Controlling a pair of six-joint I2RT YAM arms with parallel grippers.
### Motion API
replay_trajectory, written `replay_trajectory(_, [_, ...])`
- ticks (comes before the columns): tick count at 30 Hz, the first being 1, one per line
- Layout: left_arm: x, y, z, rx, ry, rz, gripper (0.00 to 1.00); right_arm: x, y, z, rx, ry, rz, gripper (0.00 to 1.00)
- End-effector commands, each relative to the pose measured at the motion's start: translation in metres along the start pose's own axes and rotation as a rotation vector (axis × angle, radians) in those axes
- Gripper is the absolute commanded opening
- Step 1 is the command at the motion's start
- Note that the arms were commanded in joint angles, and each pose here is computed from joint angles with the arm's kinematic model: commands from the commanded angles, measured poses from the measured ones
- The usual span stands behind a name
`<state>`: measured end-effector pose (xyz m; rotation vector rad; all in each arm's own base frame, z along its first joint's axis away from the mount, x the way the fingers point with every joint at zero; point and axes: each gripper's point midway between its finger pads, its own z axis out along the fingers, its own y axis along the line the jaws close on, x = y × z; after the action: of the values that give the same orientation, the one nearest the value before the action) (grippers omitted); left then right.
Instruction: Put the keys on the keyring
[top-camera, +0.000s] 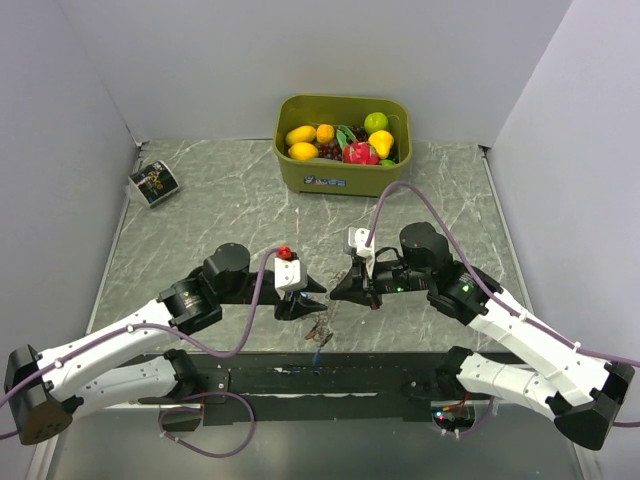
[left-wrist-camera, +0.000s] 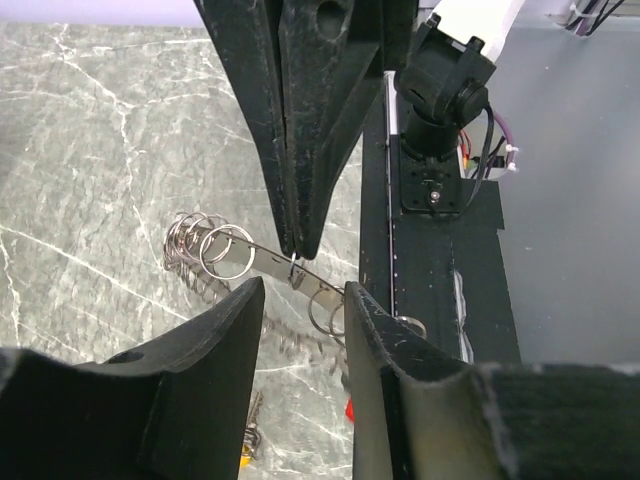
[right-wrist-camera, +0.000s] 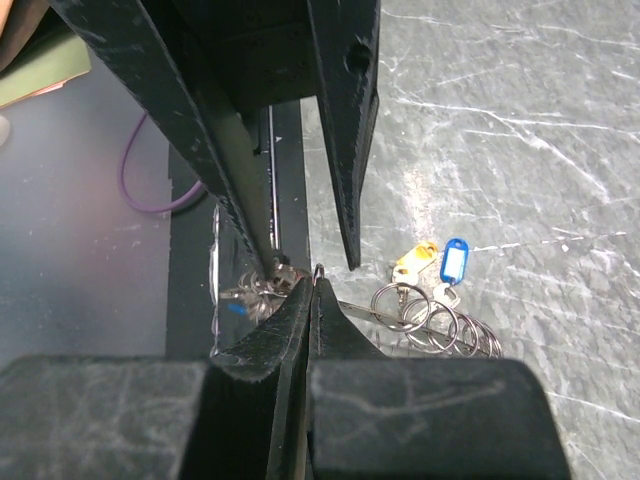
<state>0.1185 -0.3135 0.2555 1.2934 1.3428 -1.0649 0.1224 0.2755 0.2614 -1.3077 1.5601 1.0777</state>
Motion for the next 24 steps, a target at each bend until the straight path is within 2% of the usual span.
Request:
replay_trajectory(1, [-0.0279, 0.0007, 0.0022, 0.013, -0.073, 0.060, 0.43, -0.0303, 0.0054, -0.0041, -0.020, -0.085, -0.076, 0.00])
replay_trajectory(5, [-0.0297, 0.0017, 0.0043, 0.015, -0.086, 0.067, 0.38, -0.0294, 0.0066, -0.0038, -0.027, -0.081, -0.076, 0.00])
replay_trajectory(14, [-0.0273, -0.0002, 0.0068, 0.040, -0.065, 0.075, 0.11, -0.0296, 0.0070, -0.0048, -0.024, -0.093, -0.081, 0.00])
replay_trajectory(15, [-0.0283, -0.0006, 0.0069, 0.043, -0.065, 0.075, 0.03, -0.0305, 0.0069, -0.0055, -0.022, -0.096, -0.083, 0.00])
replay_trajectory(16, [-0.0268, -0.0007, 0.0074, 0.045, -0.060, 0.073, 0.01, -0.0311, 0.0076, -0.0056, -0.024, -0.098, -0.085, 0.00])
replay_trajectory(24, [-0.0302, -0.0025, 0.0046, 0.035, -0.099, 0.062, 0.01, -0.0346, 0.0054, -0.0068, -0.002, -0.124, -0.079, 0.01])
